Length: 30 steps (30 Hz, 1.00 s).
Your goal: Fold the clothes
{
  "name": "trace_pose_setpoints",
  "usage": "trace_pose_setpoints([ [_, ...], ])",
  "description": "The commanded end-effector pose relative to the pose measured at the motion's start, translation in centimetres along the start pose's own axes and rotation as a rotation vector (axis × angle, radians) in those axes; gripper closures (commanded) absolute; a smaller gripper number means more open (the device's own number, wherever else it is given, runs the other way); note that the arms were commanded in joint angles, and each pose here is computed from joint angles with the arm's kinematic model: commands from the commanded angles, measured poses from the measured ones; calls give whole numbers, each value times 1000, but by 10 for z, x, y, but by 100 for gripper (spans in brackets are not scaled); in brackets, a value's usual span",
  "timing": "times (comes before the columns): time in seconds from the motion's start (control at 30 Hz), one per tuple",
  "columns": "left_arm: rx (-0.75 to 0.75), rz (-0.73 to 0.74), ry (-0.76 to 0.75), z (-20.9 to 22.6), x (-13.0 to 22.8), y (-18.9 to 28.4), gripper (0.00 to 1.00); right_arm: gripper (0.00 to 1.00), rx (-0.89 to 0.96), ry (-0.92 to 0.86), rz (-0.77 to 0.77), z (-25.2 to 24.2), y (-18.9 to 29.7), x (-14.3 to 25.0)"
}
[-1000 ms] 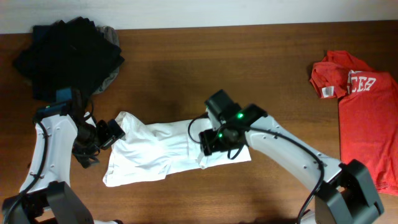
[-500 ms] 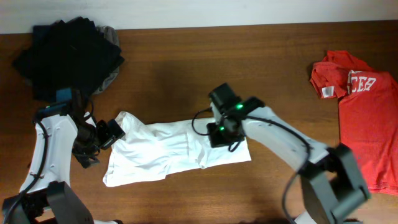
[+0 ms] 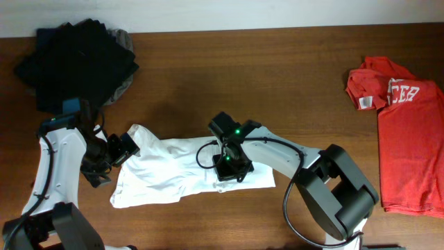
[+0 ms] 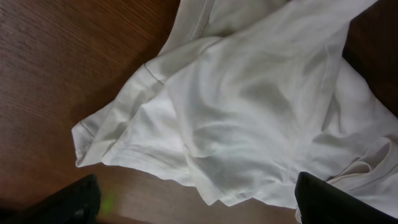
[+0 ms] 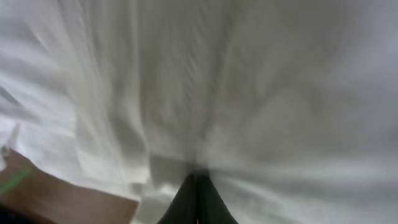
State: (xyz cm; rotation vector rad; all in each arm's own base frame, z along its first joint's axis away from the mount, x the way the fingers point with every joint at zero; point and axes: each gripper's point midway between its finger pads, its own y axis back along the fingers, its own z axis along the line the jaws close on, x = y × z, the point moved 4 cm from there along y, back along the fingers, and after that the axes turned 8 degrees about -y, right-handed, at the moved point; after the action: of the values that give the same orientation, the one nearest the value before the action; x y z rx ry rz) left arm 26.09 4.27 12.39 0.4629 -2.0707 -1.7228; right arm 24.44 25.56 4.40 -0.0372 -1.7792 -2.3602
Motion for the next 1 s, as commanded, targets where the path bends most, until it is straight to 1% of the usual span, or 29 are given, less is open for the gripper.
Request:
trace_pose_setpoints([
  [0.0,6,3,-14,-1,2,-1,1,96,-10,24,-100,17,40,-10],
  [0.17,3,3,-18,0,2,-1,1,96,138,4,-165,4,72,-15],
  [0.2,-8,0,-21,1,2,-1,1,92,185,-11,-179,-4,80,-17],
  [0.23,-34,-7,-21,5,1,-1,1,74,221,-30,-192,-12,87,-20],
  [0.27,-70,-20,-10,9,-1,-1,1,2,263,-84,-218,-31,102,-31],
  [0.37,-89,-39,6,12,-5,0,1,2,269,-195,-247,-65,118,-49],
  [0.43,-86,-57,5,11,-8,0,1,2,269,-341,-258,-114,134,-61],
  [0.5,-106,-89,4,13,-14,0,1,2,269,-473,-255,-158,147,-63],
  [0.57,-142,-136,2,17,-23,2,1,2,263,-589,-246,-196,157,-60],
  [0.63,-138,-160,-22,16,-28,2,1,2,229,-690,-229,-225,165,-53],
  [0.7,-104,-181,-144,9,-35,2,1,2,196,-774,-222,-249,171,-47],
  [0.73,-100,-191,-158,8,-38,2,1,2,180,-818,-226,-262,175,-44],
  [0.87,-89,-203,-163,6,-46,-4,1,2,89,-927,-234,-290,183,-36],
  [0.9,-37,-193,-221,-2,-47,-8,1,2,84,-950,-241,-298,185,-34],
  [0.97,114,-156,-339,-19,-48,-18,1,2,79,-984,-248,-309,187,-30],
])
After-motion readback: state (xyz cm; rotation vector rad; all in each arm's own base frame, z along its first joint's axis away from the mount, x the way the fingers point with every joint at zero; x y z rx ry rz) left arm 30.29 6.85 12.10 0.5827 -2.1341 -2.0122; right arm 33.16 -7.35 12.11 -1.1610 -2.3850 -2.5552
